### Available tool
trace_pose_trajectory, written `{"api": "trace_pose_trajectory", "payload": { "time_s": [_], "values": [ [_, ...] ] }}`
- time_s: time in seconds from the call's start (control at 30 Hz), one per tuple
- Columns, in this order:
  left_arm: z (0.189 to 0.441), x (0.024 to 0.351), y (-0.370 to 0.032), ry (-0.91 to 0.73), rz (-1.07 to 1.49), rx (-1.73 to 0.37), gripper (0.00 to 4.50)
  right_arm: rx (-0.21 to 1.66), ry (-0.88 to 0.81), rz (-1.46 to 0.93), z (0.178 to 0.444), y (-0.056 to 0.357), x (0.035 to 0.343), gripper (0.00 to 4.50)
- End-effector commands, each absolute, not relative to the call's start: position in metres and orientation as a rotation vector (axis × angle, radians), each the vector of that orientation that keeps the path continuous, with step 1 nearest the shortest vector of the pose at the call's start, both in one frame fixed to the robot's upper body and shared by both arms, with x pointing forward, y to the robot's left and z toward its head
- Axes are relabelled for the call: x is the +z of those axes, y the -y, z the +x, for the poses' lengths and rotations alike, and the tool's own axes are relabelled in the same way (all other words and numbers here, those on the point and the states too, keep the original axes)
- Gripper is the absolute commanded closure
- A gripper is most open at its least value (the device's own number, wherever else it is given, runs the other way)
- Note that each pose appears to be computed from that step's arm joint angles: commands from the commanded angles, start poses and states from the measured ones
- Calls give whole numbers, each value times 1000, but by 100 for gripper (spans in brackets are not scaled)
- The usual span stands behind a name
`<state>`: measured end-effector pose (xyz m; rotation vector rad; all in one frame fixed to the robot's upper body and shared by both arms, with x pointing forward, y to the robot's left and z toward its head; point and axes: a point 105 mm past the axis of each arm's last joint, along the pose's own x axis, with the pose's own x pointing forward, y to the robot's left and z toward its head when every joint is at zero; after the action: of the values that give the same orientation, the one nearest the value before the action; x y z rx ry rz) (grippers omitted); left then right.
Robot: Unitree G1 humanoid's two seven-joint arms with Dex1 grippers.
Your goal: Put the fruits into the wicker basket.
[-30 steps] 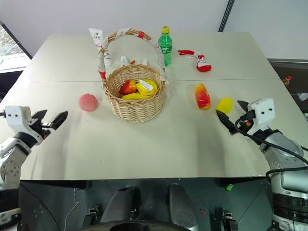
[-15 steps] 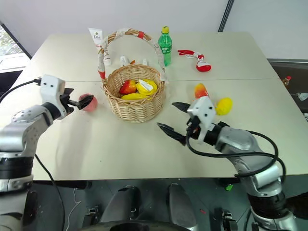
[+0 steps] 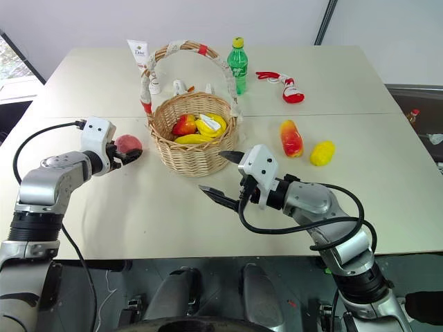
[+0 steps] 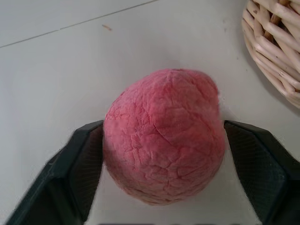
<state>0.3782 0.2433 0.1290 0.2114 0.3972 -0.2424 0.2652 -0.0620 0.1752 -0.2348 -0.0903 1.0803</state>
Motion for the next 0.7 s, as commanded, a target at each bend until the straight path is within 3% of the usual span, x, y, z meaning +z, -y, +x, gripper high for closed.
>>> {"api": "trace_pose_trajectory", "payload": {
  "time_s": [0.03, 0.13, 0.23, 0.37, 0.5, 0.7],
  "values": [
    [384, 149, -246, -337, 238, -228, 221, 1102, 153, -255, 264, 57, 188, 0],
    [382, 156, -253, -317, 253, -211, 242, 1114, 172, -264, 264, 55, 193, 0],
    [376, 187, -252, -192, 183, -256, 242, 1123, 190, -270, 264, 54, 199, 0],
    [345, 248, -213, 46, 126, -522, 242, 1124, 203, -279, 265, 55, 203, 0],
    [320, 263, -162, 105, 198, -755, 242, 1119, 212, -289, 269, 57, 206, 0],
    [357, 246, -98, 52, 246, -753, 242, 1049, 191, -274, 283, 66, 207, 0]
  ]
}}
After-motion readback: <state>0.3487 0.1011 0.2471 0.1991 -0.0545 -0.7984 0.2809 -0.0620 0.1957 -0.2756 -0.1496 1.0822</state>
